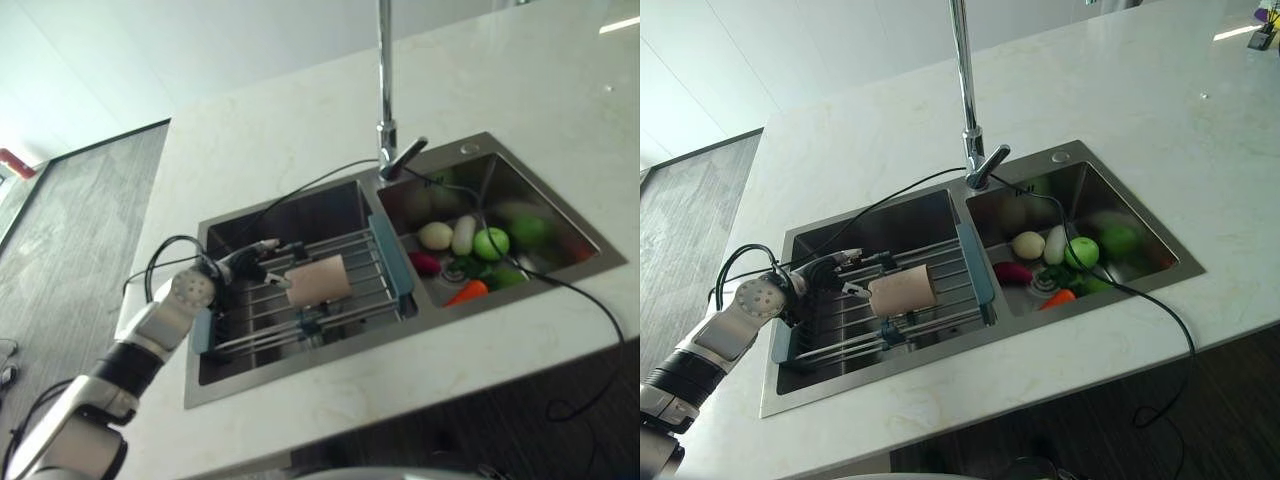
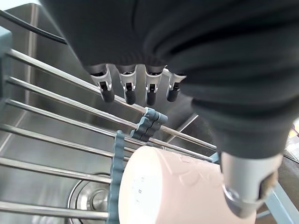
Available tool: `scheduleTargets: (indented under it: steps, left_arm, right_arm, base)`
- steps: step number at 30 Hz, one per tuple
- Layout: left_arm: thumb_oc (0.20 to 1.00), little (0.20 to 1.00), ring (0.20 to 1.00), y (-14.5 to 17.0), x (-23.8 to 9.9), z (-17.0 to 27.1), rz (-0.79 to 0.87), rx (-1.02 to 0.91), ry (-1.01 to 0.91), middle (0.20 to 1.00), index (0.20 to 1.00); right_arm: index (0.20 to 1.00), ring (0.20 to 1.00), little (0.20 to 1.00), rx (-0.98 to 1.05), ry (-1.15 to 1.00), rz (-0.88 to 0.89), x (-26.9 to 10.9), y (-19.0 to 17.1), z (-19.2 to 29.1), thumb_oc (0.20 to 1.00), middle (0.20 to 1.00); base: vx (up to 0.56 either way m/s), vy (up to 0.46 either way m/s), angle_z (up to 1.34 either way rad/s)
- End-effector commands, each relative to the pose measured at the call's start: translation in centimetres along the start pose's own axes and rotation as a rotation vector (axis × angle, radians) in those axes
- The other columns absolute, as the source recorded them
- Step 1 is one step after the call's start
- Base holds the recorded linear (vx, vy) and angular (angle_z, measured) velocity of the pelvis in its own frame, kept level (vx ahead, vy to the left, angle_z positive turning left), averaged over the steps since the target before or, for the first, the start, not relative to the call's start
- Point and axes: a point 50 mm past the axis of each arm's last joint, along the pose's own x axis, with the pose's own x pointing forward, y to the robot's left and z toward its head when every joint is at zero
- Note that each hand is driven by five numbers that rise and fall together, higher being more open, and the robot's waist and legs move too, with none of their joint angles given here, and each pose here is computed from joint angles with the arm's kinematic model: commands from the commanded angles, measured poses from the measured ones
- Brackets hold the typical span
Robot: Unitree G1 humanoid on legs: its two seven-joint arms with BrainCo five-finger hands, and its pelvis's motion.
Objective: Place the dishes in the dishwasher.
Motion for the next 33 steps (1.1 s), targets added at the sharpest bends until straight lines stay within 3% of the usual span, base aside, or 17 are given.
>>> scheduleTargets:
  steps: [1, 33]
  left_arm:
    - [1.000, 1.000, 1.000, 4.3, -0.4, 2.4, 0.132, 0.076, -0.073, 1.000, 1.000]
    - [1.000, 1.000, 1.000, 2.1, 0.3, 4.0, -0.038, 0.133, -0.106, 1.000, 1.000]
  right_arm:
    - [1.000, 1.000, 1.000, 0.060, -0.054, 0.019, 0.4, 0.8, 1.2, 1.000, 1.000]
    - [1.000, 1.000, 1.000, 0.109, -0.101, -0.018, -0.1, -0.7, 2.6, 1.000, 1.000]
  base:
    - [0.00, 0.000, 0.00]
    - [0.00, 0.002, -0.02]
